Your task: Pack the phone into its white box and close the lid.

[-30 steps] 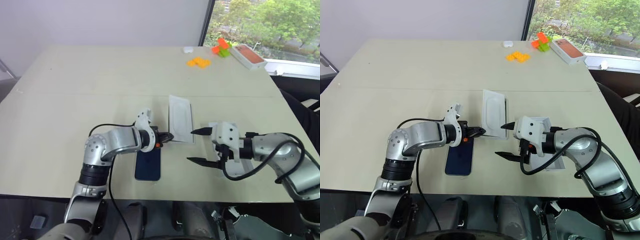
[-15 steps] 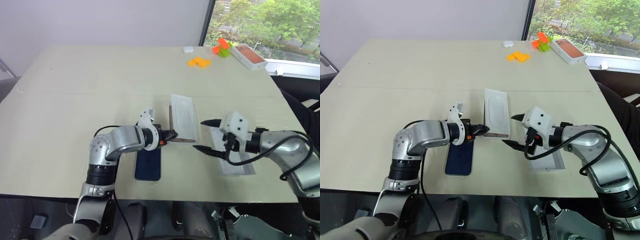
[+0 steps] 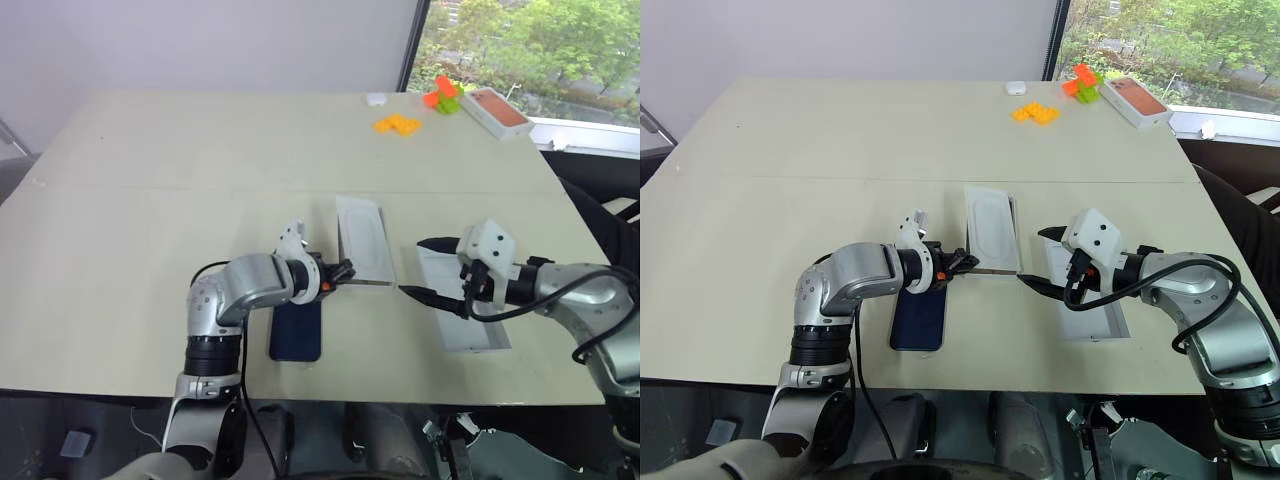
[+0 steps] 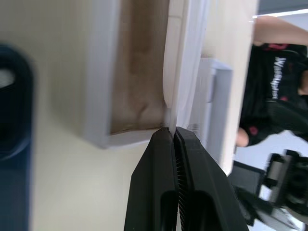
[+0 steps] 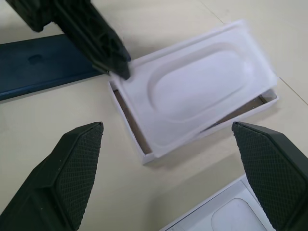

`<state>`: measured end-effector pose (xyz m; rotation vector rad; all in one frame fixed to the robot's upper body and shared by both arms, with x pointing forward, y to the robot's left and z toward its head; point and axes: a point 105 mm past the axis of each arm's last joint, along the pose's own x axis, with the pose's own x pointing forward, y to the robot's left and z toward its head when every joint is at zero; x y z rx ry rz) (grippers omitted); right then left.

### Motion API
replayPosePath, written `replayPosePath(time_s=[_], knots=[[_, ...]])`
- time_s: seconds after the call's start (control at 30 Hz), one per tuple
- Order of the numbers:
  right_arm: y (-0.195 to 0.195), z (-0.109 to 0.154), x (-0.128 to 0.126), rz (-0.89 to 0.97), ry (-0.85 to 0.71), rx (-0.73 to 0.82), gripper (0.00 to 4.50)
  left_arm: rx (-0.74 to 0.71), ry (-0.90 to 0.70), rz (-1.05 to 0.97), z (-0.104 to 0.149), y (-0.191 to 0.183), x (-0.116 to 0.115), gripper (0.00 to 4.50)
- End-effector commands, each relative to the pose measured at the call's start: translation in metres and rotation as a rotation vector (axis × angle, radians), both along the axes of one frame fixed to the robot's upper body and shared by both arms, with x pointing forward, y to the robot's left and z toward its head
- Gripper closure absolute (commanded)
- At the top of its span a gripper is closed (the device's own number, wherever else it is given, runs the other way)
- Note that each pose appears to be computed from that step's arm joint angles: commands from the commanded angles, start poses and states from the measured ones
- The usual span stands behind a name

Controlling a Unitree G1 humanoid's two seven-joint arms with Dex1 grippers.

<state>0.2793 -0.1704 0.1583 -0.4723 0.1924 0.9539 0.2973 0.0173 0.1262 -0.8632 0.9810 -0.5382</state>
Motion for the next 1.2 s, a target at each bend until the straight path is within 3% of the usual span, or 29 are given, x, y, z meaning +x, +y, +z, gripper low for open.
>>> replayPosePath(time_s=[0.03, 0.6, 0.73, 0.93, 1.1, 1.2], knots=[[-0.002, 0.008, 0.0, -0.001, -0.04, -0.001, 0.0, -0.019, -0.033, -0.008, 0.009, 0.002, 0.001, 4.45], [0.0, 0.007, -0.001, 0.0, -0.044, 0.006, 0.0, 0.016, -0.07, -0.079, 0.006, -0.001, -0.005, 4.45], [0.001, 0.007, -0.001, 0.0, -0.046, 0.008, 0.0, 0.006, -0.072, -0.074, 0.007, -0.001, -0.004, 3.1], [0.001, 0.007, 0.001, 0.0, -0.049, 0.008, 0.0, -0.018, -0.127, -0.042, 0.02, 0.009, 0.002, 0.04], [0.004, 0.008, 0.003, 0.01, -0.054, 0.014, 0.0, 0.036, -0.359, -0.123, 0.047, 0.033, -0.003, 0.04], [0.006, 0.008, 0.005, 0.016, -0.05, 0.022, 0.0, 0.128, -0.406, -0.163, 0.045, 0.053, -0.006, 0.04]])
